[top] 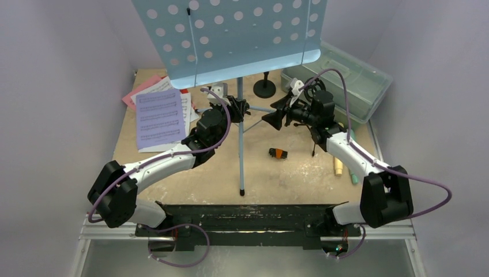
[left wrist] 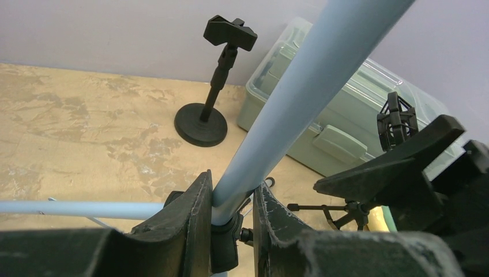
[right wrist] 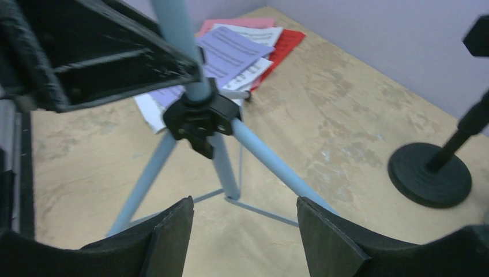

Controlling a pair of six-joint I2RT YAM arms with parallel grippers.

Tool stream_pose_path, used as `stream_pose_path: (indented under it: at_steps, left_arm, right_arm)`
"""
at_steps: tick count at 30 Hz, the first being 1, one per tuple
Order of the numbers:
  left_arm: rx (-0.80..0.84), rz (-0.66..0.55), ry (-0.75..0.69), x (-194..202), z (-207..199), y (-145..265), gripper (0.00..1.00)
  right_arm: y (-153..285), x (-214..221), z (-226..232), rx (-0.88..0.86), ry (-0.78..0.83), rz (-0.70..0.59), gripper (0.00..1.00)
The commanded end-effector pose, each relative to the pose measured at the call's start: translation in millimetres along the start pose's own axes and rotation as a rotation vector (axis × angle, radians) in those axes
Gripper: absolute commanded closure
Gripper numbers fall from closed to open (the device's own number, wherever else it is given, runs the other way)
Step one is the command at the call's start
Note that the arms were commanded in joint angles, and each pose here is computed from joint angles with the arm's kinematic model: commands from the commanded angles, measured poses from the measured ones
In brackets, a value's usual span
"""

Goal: Pack up the instrument practice props
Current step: Unscrew the knob on the music stand.

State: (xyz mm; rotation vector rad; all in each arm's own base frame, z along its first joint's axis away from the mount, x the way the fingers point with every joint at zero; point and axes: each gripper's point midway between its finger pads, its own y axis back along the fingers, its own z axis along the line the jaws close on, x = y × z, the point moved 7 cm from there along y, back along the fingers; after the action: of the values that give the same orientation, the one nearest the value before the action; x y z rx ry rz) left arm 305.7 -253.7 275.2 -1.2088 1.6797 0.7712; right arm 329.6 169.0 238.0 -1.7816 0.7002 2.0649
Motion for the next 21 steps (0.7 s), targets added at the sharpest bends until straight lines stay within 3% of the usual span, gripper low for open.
stream_pose_path:
  at_steps: [1,12,21]
  left_arm:
    - [0.032,0.017,0.108,-2,-8,6,1.00]
    - [0.036,0.012,0.117,-4,-9,6,1.00]
    - [0.043,0.019,0.122,-5,-12,4,1.00]
  right_arm:
    - [5,-21,21,-0.123,-0.011,-0.055,0.29]
    - [-6,-29,30,-0.131,-0.519,-0.160,0.10]
    - [-35,-13,30,-0.111,-0.662,-0.110,0.14]
